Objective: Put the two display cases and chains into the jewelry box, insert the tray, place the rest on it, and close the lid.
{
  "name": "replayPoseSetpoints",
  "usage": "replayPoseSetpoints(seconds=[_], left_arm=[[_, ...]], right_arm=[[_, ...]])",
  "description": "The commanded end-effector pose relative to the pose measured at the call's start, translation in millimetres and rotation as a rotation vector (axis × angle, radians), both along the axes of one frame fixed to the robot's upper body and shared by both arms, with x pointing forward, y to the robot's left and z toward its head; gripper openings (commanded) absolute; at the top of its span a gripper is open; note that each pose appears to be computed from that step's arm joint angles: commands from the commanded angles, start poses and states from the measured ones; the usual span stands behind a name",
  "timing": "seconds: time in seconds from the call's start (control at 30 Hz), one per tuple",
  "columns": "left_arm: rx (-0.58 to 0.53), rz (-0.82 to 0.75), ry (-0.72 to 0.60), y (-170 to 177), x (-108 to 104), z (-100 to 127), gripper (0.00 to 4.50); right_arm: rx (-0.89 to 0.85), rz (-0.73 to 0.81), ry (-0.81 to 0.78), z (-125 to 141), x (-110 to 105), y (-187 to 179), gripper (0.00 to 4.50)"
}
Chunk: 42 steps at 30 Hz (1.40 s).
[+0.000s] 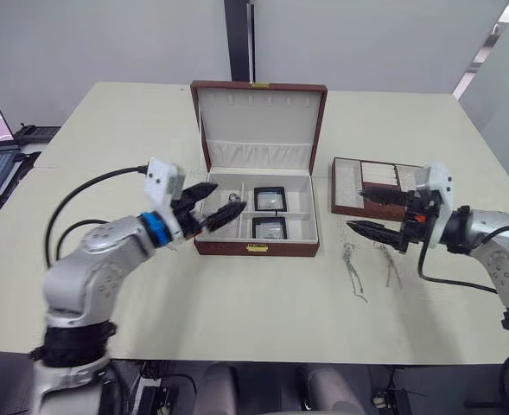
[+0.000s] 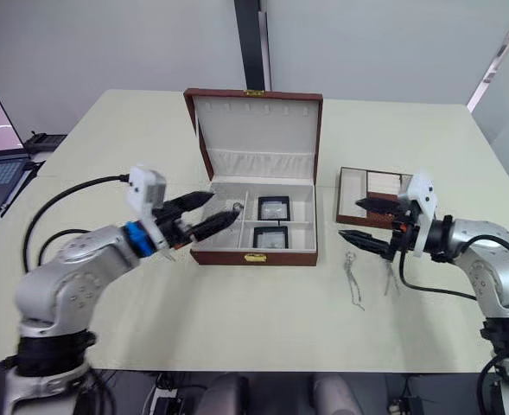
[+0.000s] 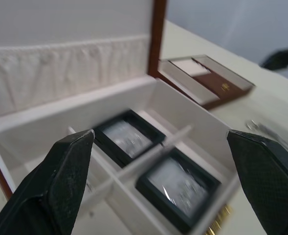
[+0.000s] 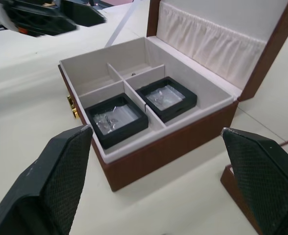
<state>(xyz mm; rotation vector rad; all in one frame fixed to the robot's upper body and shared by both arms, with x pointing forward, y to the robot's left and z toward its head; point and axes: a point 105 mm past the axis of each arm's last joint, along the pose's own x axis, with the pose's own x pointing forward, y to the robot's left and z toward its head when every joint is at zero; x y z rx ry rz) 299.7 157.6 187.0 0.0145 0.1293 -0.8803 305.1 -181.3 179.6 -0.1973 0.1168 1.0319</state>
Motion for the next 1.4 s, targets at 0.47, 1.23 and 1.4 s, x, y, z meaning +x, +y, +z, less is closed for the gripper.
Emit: replayPoseSetpoints(seconds=[0.47, 1.23, 1.4], left_arm=[[0.424, 0.308, 0.105, 170, -28, -30, 4.49], [0.348, 0.465, 0.070, 200, -27, -31, 4.49], [0.310, 0.465, 0.037, 190, -21, -27, 4.49]], right_arm=[[-0.152, -0.315, 0.089, -47, -20, -114, 4.50], [-0.127, -0.330, 0.110, -65, -26, -114, 4.50], [-0.070, -0.258, 0.048, -37, -20, -92, 4.50]])
